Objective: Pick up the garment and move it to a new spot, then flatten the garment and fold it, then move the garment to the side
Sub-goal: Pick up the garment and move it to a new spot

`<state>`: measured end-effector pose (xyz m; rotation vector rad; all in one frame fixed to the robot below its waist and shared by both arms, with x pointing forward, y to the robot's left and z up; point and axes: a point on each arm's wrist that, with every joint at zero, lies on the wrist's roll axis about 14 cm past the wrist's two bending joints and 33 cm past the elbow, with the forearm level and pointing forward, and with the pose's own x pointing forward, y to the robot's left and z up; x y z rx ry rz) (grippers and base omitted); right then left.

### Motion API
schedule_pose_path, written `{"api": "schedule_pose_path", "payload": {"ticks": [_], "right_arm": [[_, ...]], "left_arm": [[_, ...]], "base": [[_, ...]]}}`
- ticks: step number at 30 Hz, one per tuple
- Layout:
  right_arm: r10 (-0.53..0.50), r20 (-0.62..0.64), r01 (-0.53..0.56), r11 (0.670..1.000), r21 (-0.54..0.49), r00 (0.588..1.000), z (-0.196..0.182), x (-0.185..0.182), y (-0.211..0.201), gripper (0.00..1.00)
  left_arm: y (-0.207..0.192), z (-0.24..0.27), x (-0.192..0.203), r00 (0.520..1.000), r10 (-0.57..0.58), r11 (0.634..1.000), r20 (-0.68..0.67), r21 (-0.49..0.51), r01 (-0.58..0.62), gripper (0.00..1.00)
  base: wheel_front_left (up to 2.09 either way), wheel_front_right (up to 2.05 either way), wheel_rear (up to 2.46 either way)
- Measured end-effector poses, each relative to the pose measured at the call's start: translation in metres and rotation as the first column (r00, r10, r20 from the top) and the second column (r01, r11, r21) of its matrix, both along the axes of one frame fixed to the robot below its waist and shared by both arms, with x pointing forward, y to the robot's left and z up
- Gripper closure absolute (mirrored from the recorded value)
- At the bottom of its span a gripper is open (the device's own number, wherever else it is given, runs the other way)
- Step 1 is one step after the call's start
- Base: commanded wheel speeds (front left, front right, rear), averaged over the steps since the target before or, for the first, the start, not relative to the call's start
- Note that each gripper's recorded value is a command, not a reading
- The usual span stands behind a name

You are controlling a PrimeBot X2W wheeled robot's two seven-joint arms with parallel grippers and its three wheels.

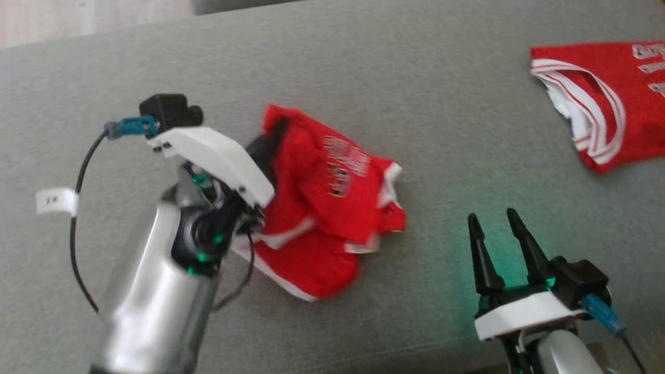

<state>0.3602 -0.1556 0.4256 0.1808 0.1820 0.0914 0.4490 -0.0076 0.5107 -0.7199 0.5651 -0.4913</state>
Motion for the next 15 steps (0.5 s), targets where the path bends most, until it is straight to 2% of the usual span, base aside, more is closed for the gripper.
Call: {"api": "schedule_pose_path", "payload": {"ticks": [2,4,5,6,7,8,12,15], "right_arm": [[-0.012,-0.005,0.012,1.000,0.001,1.000,-0.001,0.000,-0.004,0.00],[-0.029,-0.010,0.029,1.000,0.001,1.000,-0.003,0.000,-0.009,0.00],[-0.037,-0.011,0.037,0.999,0.001,0.999,-0.003,0.000,-0.011,0.00],[-0.045,-0.012,0.045,0.999,0.001,0.999,-0.003,0.000,-0.014,0.00],[-0.052,-0.015,0.052,0.999,0.000,0.999,-0.003,-0.001,-0.016,0.00],[-0.057,-0.018,0.057,0.998,-0.002,0.998,-0.004,-0.003,-0.017,0.00],[-0.064,-0.009,0.064,0.998,-0.002,0.998,-0.001,-0.004,-0.020,0.00],[-0.064,0.007,0.064,0.998,-0.003,0.998,0.004,-0.004,-0.020,0.00]], "left_arm": [[0.003,-0.023,0.017,0.999,0.033,0.996,-0.013,0.082,-0.032,1.00],[0.007,-0.032,0.037,0.997,0.065,0.986,0.031,0.150,-0.069,1.00],[0.010,-0.035,0.047,0.995,0.084,0.980,0.051,0.179,-0.092,0.94],[0.011,-0.036,0.055,0.992,0.095,0.974,0.083,0.200,-0.110,0.63],[0.013,-0.037,0.063,0.987,0.108,0.967,0.118,0.217,-0.132,0.28],[0.015,-0.038,0.069,0.983,0.118,0.961,0.140,0.233,-0.149,0.00],[0.030,-0.041,0.075,0.955,0.154,0.927,0.255,0.297,-0.229,0.00],[0.038,-0.023,0.074,0.909,0.162,0.908,0.383,0.302,-0.289,0.00]], "base": [[0.00,0.00,0.00],[0.00,0.00,0.00],[0.00,0.00,0.00],[0.00,0.00,0.00],[0.00,0.00,0.00],[0.00,0.00,0.00],[0.00,0.00,0.00],[0.00,0.00,0.00]]}}
